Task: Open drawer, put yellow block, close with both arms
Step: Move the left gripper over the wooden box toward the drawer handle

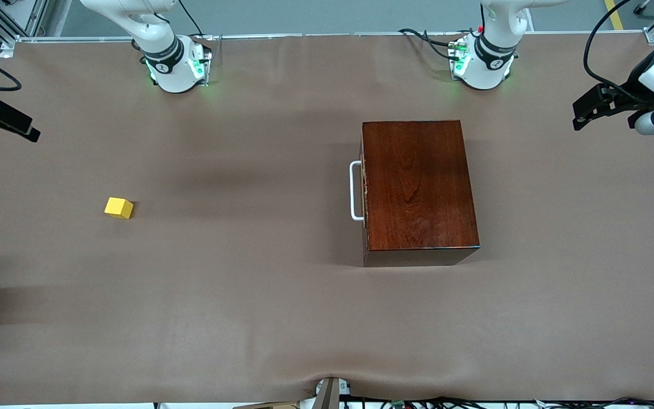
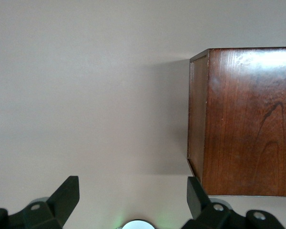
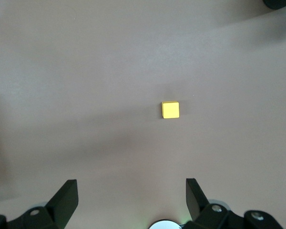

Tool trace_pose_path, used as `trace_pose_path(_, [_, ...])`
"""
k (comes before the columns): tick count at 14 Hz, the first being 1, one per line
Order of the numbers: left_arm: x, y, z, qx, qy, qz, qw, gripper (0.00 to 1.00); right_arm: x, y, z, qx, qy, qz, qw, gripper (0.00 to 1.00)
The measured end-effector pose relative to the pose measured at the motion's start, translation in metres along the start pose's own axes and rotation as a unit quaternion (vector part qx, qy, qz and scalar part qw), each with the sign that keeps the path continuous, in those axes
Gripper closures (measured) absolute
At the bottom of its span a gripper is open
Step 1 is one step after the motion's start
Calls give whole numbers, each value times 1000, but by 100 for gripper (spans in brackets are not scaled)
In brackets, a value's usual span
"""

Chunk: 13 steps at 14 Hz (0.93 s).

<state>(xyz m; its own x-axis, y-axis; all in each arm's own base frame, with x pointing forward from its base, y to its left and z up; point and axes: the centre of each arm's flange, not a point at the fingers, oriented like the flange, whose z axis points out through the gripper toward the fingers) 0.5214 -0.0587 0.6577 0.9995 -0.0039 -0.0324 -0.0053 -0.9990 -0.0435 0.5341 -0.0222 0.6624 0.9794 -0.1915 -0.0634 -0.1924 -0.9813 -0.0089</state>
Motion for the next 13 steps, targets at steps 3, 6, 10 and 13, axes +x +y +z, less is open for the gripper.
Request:
trace_pose_path(3, [0,0,0,0,0,0,1000,0,0,0,0,0,0,0,1000,0])
trace_pose_path(6, [0,-1,0,0,0,-1,1000,0,0,0,0,0,0,0,1000,0])
trace_pose_path(10, [1,-7,0,0,0,-6,1000,0,0,0,0,0,0,0,1000,0])
trace_pose_path(13, [3,-2,1,-1,-1,-1,1000,0,0,0,0,0,0,0,1000,0])
